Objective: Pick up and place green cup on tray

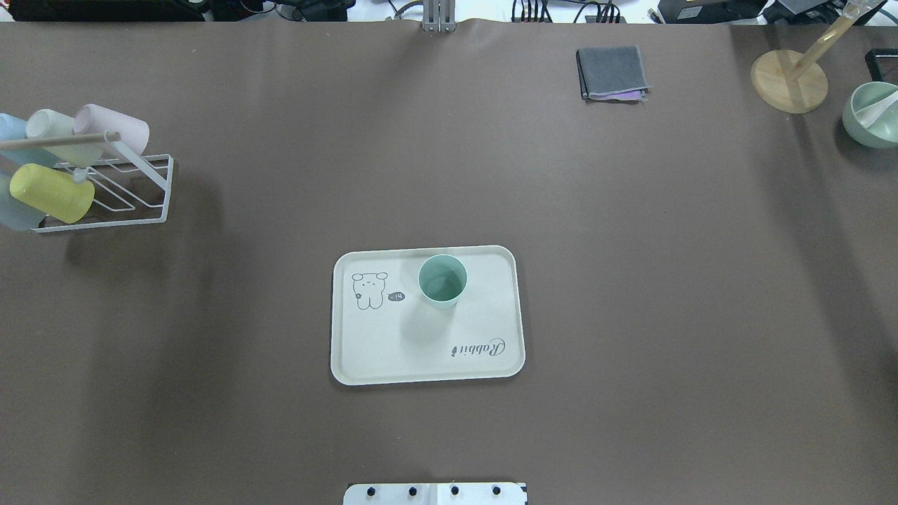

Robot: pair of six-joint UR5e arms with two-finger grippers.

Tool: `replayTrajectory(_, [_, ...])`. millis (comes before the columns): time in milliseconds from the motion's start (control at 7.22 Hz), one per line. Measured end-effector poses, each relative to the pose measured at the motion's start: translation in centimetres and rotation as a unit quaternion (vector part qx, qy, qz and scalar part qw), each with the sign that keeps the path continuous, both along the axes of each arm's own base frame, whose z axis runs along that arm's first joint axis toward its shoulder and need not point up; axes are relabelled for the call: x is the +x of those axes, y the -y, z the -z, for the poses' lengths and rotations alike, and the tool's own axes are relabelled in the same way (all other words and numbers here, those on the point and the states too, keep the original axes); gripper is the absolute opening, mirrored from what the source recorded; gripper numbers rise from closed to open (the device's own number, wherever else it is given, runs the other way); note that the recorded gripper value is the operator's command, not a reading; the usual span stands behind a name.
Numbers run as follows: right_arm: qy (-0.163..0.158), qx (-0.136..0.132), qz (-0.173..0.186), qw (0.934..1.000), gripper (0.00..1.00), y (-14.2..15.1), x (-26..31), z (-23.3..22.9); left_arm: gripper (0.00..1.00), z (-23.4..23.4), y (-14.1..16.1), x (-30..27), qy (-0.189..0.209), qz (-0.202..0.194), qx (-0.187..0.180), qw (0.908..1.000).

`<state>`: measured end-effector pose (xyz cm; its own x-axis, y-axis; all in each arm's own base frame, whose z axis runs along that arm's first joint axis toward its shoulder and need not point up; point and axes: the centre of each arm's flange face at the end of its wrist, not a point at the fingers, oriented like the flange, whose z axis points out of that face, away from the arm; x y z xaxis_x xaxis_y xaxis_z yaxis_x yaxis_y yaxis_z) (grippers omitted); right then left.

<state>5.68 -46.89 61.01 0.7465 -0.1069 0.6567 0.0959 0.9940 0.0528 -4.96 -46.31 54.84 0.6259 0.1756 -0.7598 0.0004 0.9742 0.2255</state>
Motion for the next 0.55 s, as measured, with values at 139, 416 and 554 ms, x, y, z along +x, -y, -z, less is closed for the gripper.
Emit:
replayTrajectory(139, [0.0, -0.001, 0.0, 1.0, 1.0, 0.0, 0.0, -0.1, 0.99, -2.6, -1.4, -0.1, 0.008, 0.001, -0.025, 0.9996])
replayTrajectory(416, [0.0, -0.002, 0.0, 1.0, 1.0, -0.1, 0.0, -0.2, 0.99, -7.1, -4.1, -0.5, 0.034, 0.005, -0.07, 0.997])
replayTrajectory(554, [0.0, -0.002, 0.0, 1.0, 1.0, -0.1, 0.0, -0.2, 0.99, -8.6, -5.3, -0.6, 0.041, 0.007, -0.086, 0.9954])
